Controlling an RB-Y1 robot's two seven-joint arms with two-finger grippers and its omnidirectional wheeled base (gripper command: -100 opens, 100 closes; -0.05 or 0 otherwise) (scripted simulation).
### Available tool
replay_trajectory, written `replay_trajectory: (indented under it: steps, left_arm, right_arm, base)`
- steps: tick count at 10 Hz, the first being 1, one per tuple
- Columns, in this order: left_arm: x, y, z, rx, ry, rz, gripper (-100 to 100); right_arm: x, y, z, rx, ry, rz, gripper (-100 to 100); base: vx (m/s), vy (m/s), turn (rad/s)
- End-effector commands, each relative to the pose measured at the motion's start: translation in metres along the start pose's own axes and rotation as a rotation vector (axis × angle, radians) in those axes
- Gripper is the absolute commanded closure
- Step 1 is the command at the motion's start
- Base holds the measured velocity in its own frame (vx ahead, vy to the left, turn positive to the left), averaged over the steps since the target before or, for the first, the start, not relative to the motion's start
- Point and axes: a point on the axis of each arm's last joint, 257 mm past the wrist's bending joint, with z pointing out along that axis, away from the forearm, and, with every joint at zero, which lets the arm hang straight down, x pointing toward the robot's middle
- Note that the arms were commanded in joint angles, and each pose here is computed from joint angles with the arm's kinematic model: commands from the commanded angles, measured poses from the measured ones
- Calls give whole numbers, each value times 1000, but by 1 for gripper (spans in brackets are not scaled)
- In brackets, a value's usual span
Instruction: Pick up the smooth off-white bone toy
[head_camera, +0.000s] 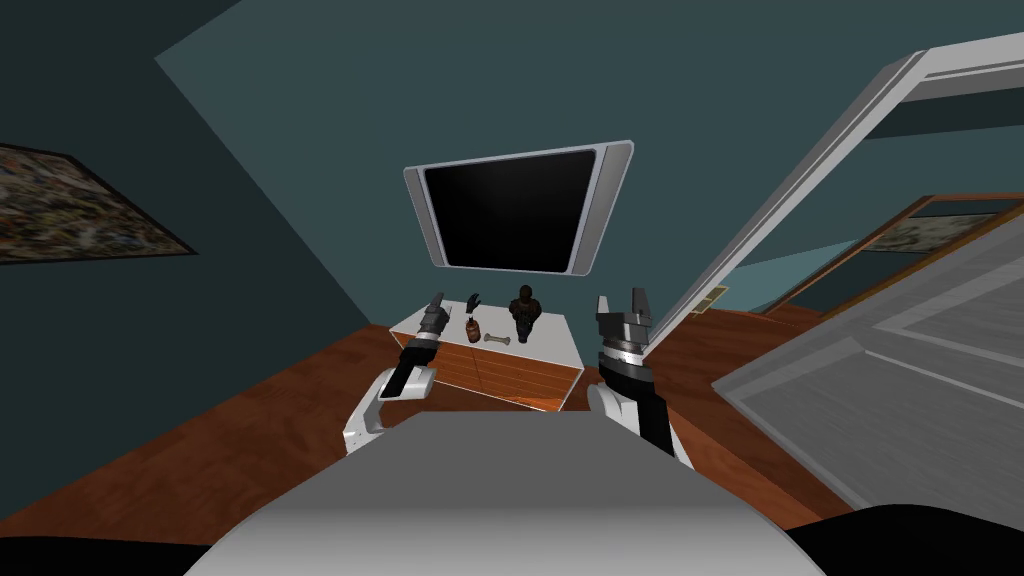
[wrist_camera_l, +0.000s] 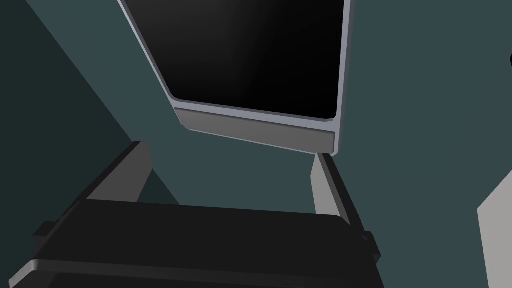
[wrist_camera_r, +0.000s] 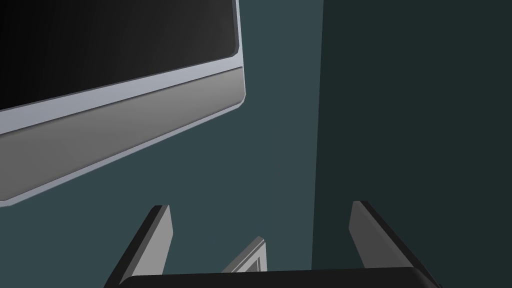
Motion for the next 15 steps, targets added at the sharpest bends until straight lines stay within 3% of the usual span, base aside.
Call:
replay_trajectory:
  steps: [1,6,11,15]
  left_arm:
    - [-2,5,3,-24,-4,0,-100]
    - [-6,51,21,-162,-23,4,-100]
    - [-9,80,23,-261,-40,6,-100]
    - [-13,118,28,-385,-59,9,-100]
  right_arm:
    - [0,0,0,0,0,0,0]
    - [0,0,0,0,0,0,0]
    - [0,0,0,0,0,0,0]
    - [0,0,0,0,0,0,0]
  base:
    - [-17,-10,-1]
    - [-36,-28,9]
    - [-18,-20,2]
    - [-20,-22,-3]
